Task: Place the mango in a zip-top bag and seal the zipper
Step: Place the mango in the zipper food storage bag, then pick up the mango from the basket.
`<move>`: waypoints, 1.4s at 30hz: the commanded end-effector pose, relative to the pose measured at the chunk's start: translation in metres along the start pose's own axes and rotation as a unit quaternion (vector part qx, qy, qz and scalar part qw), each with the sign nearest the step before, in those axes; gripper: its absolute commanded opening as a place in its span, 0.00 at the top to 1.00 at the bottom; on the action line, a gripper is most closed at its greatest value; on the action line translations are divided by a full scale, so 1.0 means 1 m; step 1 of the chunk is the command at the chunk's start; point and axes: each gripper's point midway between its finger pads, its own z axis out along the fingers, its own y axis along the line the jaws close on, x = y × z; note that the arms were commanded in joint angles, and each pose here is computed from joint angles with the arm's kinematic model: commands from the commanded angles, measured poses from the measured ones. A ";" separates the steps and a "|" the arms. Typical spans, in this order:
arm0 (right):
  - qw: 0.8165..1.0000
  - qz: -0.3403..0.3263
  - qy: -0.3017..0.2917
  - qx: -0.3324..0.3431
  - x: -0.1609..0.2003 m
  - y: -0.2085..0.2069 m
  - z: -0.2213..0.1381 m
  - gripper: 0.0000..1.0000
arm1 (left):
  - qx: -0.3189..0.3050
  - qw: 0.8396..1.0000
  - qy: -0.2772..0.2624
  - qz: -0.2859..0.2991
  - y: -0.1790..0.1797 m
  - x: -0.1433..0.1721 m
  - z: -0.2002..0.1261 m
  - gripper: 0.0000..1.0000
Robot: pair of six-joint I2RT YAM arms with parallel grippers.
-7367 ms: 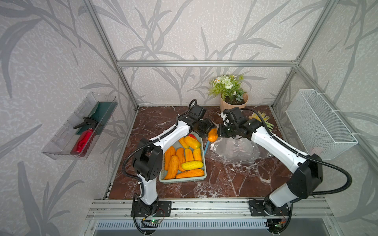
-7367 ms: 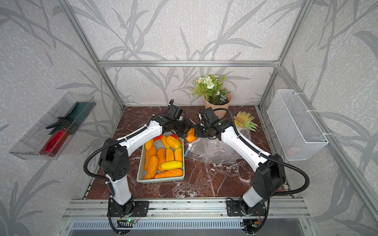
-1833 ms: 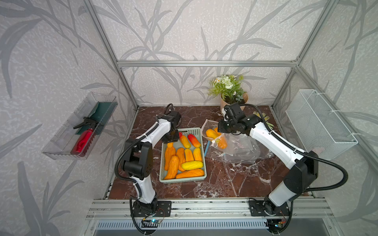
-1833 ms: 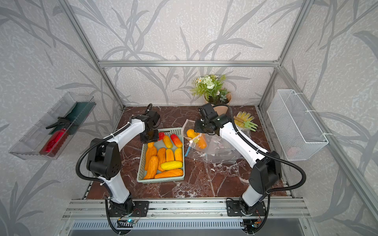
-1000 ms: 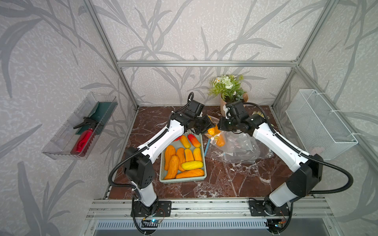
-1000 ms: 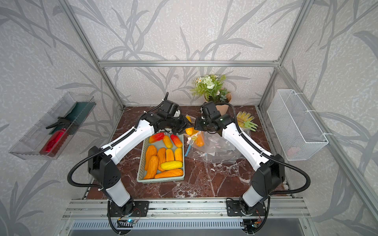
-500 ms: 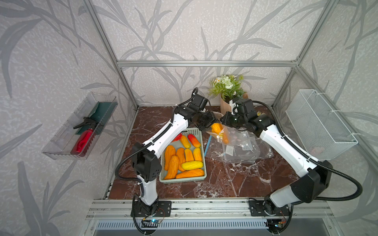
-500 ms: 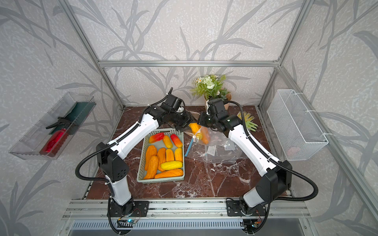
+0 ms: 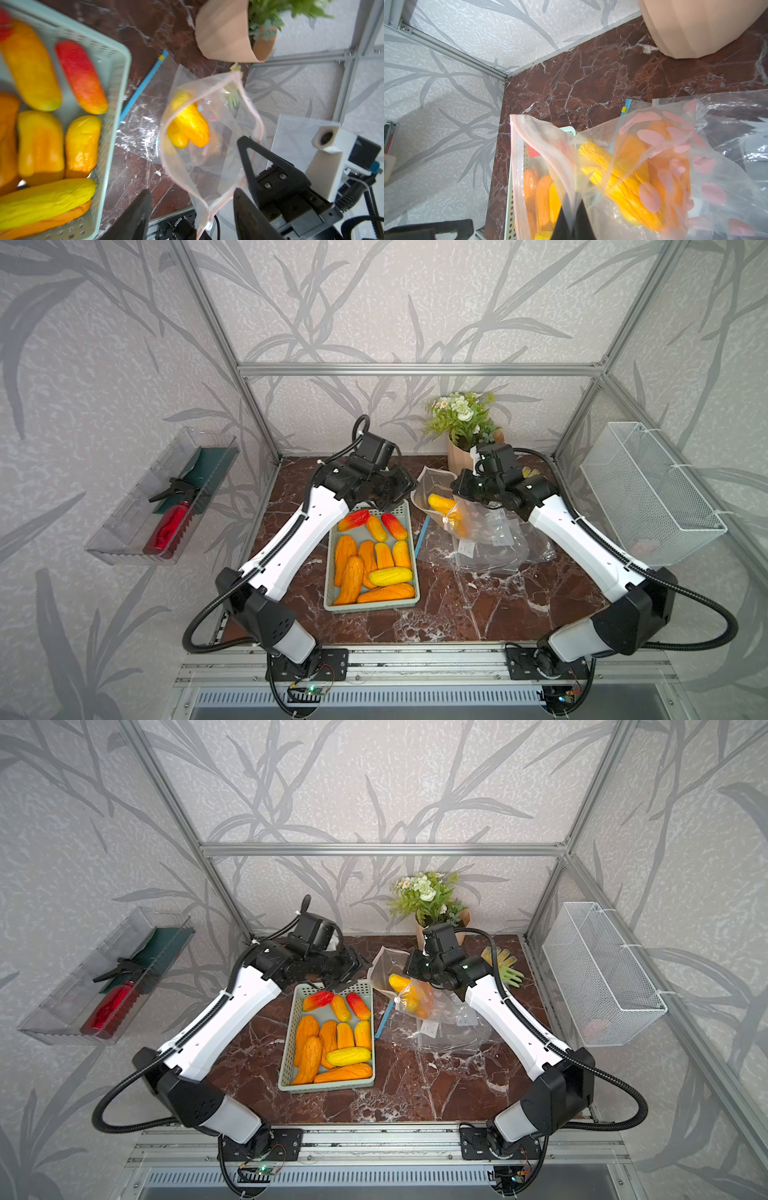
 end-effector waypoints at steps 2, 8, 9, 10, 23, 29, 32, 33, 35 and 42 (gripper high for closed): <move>1.000 0.007 -0.006 0.016 0.000 -0.008 -0.005 1.00 | -0.095 0.978 -0.008 -0.186 0.100 0.007 0.017 0.39; 1.000 0.004 0.001 0.016 0.003 -0.009 0.000 1.00 | -0.110 0.929 -0.022 -0.352 0.137 0.051 0.039 0.39; 1.000 0.003 0.001 0.015 0.003 -0.008 0.000 1.00 | -0.114 0.923 -0.031 -0.367 0.140 0.055 0.041 0.39; 1.000 0.003 0.002 0.015 0.004 -0.009 0.000 1.00 | -0.119 0.917 -0.037 -0.378 0.143 0.058 0.040 0.39; 1.000 0.003 0.003 0.011 0.006 -0.009 0.001 1.00 | -0.211 0.865 -0.037 -0.455 0.181 0.090 0.071 0.32; 1.000 0.002 0.005 0.011 0.006 -0.009 0.002 1.00 | -0.238 0.862 -0.035 -0.447 0.190 0.093 0.088 0.32; 1.000 0.002 0.004 0.012 0.006 -0.009 0.002 1.00 | -0.255 0.858 -0.034 -0.444 0.198 0.096 0.091 0.35; 1.000 0.002 0.004 0.012 0.006 -0.009 0.002 1.00 | -0.262 0.857 -0.035 -0.442 0.201 0.097 0.090 0.36; 1.000 0.003 0.004 0.012 0.006 -0.010 0.002 1.00 | -0.275 0.856 -0.032 -0.438 0.206 0.099 0.090 0.37; 1.000 0.004 0.006 0.013 0.007 -0.011 0.003 1.00 | -0.296 0.857 -0.016 -0.422 0.207 0.108 0.082 0.35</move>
